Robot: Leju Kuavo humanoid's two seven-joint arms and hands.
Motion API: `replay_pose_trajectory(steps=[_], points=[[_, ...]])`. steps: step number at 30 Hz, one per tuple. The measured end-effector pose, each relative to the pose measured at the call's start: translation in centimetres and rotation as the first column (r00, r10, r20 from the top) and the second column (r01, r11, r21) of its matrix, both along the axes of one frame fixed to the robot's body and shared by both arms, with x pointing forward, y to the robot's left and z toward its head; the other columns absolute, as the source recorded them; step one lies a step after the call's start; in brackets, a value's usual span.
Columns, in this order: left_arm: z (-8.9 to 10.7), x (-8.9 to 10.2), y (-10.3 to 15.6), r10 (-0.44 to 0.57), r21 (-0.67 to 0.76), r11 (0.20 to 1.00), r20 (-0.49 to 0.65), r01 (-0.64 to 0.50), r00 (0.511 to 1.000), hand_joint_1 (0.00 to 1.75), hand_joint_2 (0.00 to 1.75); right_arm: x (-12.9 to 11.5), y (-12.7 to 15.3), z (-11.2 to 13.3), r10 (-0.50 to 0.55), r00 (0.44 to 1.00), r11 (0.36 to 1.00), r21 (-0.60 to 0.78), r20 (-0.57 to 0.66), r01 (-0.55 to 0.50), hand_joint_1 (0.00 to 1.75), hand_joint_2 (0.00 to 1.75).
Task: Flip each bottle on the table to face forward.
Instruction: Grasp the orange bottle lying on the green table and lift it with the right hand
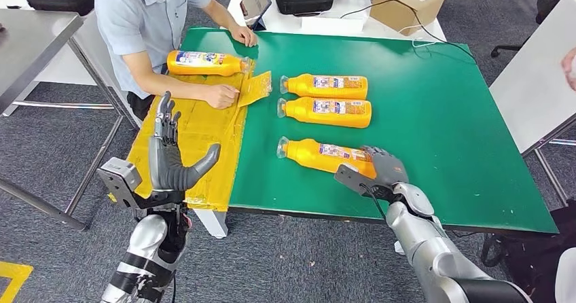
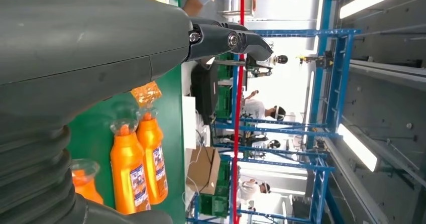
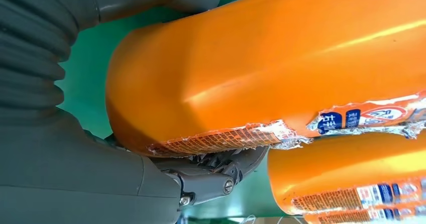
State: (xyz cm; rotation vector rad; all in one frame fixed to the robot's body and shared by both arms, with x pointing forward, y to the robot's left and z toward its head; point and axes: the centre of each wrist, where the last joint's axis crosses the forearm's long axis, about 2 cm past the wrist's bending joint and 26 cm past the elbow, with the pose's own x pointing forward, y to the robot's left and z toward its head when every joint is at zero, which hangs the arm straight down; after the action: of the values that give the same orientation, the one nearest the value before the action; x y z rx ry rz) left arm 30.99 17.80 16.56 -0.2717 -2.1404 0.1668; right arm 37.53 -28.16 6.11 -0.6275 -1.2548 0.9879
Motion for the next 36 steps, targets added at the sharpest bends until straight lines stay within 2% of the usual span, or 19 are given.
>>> replay_pose_trajectory(steps=[3,6,10,13,18,22,25,27,31,36], points=[[-0.2,0.0,-0.1,-0.014,-0.016,1.000,-0.021,0.014,1.000,0.00,1.75,-0.4,0.0,-0.5,0.028,0.999,0.979,0.201,0.027,-0.033,1.75,1.75],[-0.6,0.0,-0.3,-0.028,-0.061,0.998,-0.114,0.021,0.993,0.00,1.75,-1.2,0.8,-1.3,0.026,0.996,0.909,0.413,0.089,-0.061,1.75,1.75],[-2.8,-0.3,-1.4,-0.003,-0.069,0.997,-0.292,-0.018,0.957,0.00,1.75,-2.2,3.2,-1.7,-0.092,0.980,0.769,0.637,0.179,-0.045,1.75,1.75],[-4.8,-1.1,-2.7,-0.018,-0.054,0.999,-0.339,0.000,0.941,0.00,1.75,-2.5,4.9,-1.0,-0.194,0.959,0.658,0.752,0.208,-0.030,1.75,1.75],[-6.3,-2.0,-3.8,-0.061,-0.047,0.998,-0.377,0.047,0.924,0.00,1.75,-2.9,5.9,-0.2,-0.245,0.937,0.598,0.800,0.248,-0.055,1.75,1.75],[-7.2,-3.7,-5.2,-0.216,-0.023,0.975,-0.334,0.222,0.917,0.00,1.75,-3.7,6.8,0.5,-0.308,0.902,0.509,0.853,0.303,-0.113,1.75,1.75],[-8.0,-5.3,-6.3,-0.287,-0.005,0.953,-0.327,0.302,0.900,0.00,1.75,-4.5,8.0,1.4,-0.319,0.889,0.478,0.866,0.329,-0.149,1.75,1.75],[-8.3,-5.9,-6.5,-0.305,-0.006,0.947,-0.323,0.320,0.896,0.00,1.75,-5.0,8.9,1.9,-0.283,0.897,0.481,0.859,0.341,-0.175,1.75,1.75],[-8.0,-6.2,-6.8,-0.328,-0.008,0.940,-0.294,0.341,0.898,0.00,1.75,-6.0,11.3,2.0,-0.144,0.921,0.508,0.826,0.361,-0.244,1.75,1.75],[-7.5,-6.3,-7.0,-0.351,-0.030,0.933,-0.280,0.358,0.893,0.00,1.75,-6.9,13.4,1.9,-0.003,0.916,0.542,0.771,0.400,-0.335,1.75,1.75]])
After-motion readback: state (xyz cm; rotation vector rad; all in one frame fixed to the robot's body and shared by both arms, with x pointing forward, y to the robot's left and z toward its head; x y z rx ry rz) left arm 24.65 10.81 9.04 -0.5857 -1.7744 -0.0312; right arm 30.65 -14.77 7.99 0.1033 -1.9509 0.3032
